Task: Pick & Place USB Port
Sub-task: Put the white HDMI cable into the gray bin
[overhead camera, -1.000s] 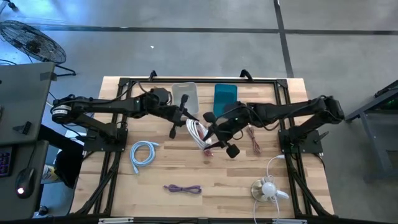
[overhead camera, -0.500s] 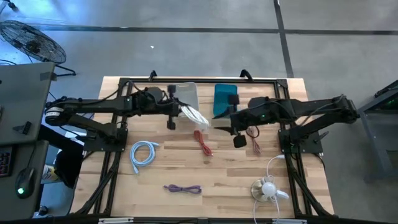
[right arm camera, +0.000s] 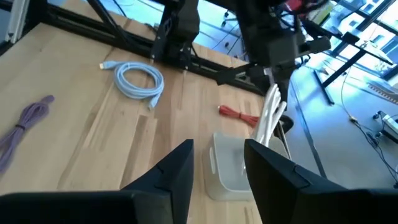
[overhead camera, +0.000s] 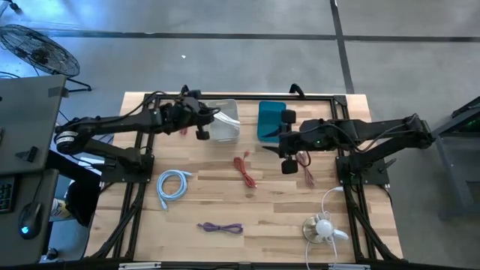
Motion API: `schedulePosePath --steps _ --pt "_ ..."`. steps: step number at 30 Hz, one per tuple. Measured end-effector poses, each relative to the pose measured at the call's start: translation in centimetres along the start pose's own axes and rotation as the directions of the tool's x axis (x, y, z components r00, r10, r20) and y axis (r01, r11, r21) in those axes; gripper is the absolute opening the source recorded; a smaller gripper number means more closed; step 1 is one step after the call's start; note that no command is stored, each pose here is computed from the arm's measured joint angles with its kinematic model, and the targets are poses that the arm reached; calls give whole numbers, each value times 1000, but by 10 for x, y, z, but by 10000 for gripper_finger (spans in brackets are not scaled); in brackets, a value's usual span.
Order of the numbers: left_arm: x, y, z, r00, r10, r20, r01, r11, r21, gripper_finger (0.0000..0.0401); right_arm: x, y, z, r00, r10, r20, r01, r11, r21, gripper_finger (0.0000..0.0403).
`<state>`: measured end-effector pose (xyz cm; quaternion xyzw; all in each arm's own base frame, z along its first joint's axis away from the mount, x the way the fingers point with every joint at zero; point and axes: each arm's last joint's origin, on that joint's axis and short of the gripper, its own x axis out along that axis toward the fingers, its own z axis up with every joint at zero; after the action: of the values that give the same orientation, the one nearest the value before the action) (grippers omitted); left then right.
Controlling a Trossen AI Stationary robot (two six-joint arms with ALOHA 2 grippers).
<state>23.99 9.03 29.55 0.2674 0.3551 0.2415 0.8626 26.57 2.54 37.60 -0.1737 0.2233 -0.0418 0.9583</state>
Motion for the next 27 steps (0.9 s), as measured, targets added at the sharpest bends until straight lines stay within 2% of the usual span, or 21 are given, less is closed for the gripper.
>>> schedulePosePath --steps 8,14,19,24,27 --pt "31 4 -16 994 -68 -80 75 993 88 31 1 0 -1 1000 -4 -14 4 1000 -12 133" --pt "49 7 -30 982 -156 -106 175 964 202 31 1 1 -2 1000 -2 -22 2 1000 -9 134" --pt "54 8 -35 969 -230 -90 246 916 316 31 1 1 -3 1000 0 -27 0 1000 -9 133" --pt "54 8 -34 965 -249 -82 255 821 511 31 1 1 -3 1000 6 -30 -6 1000 2 133" --pt "53 12 -29 960 -261 -98 270 785 558 31 1 2 -4 999 21 -36 -20 1000 17 133"
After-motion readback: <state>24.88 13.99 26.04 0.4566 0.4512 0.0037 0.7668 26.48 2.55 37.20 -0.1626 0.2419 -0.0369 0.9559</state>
